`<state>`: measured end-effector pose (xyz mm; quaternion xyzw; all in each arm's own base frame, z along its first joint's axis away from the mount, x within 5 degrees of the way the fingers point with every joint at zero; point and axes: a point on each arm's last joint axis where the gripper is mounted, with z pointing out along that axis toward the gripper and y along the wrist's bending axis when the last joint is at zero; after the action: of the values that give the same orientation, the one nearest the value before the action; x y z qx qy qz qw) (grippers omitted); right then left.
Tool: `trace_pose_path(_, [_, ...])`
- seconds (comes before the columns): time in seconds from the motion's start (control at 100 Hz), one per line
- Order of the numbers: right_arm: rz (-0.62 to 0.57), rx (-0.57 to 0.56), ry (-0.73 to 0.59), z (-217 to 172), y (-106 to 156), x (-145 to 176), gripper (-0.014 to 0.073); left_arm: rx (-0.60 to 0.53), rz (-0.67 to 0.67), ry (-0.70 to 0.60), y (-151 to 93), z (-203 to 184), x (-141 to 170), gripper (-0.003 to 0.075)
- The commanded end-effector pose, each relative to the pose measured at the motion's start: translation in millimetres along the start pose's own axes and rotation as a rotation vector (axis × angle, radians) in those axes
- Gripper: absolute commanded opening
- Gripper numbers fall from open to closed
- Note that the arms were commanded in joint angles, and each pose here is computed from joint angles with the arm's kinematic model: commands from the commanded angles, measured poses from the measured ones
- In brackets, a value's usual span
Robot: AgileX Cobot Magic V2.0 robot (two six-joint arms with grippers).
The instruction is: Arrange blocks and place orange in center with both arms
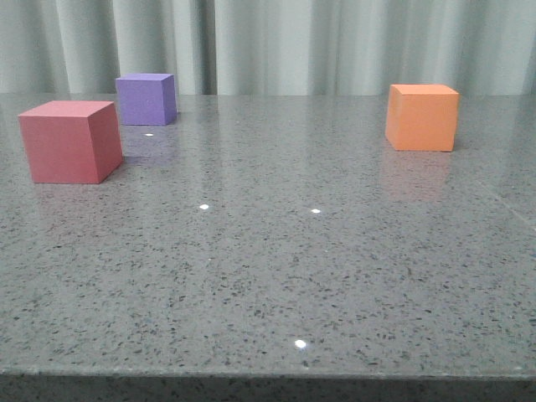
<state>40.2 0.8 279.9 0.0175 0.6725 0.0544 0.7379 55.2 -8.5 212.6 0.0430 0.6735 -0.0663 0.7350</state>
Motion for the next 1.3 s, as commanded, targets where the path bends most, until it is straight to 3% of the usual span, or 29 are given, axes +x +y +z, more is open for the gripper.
trace_pose_path(0.0, [0.017, 0.007, -0.008, 2.0, 3.6, -39.2, -0.0069, 0.009, 0.003, -0.072, -0.7, -1.9, 4.8, -0.0020])
trace_pose_path(0.33, [0.019, 0.073, 0.341, 49.0, 8.9, -110.6, -0.0069, 0.009, 0.003, -0.072, -0.7, -1.9, 4.8, -0.0020])
trace_pose_path(0.64, [0.014, 0.098, 0.528, 96.8, 8.3, -101.2, -0.0050, 0.009, 0.003, -0.072, -0.7, -1.9, 4.8, -0.0020])
trace_pose_path(0.73, [0.013, 0.107, 0.585, 102.3, 7.6, -94.6, 0.0052, 0.009, 0.003, -0.072, -0.7, -1.9, 4.8, -0.0020])
trace_pose_path(0.95, [0.012, 0.121, 0.674, 103.1, 6.3, -85.1, 0.0534, 0.009, 0.003, -0.072, -0.7, -1.9, 4.8, -0.0020])
trace_pose_path(1.02, [0.011, 0.124, 0.688, 102.4, 6.1, -83.7, 0.0636, 0.009, 0.003, -0.072, -0.7, -1.9, 4.8, -0.0020])
trace_pose_path(1.29, [0.021, 0.118, 0.683, 102.6, 6.9, -84.6, 0.0662, 0.009, 0.003, -0.072, -0.7, -1.9, 4.8, -0.0020])
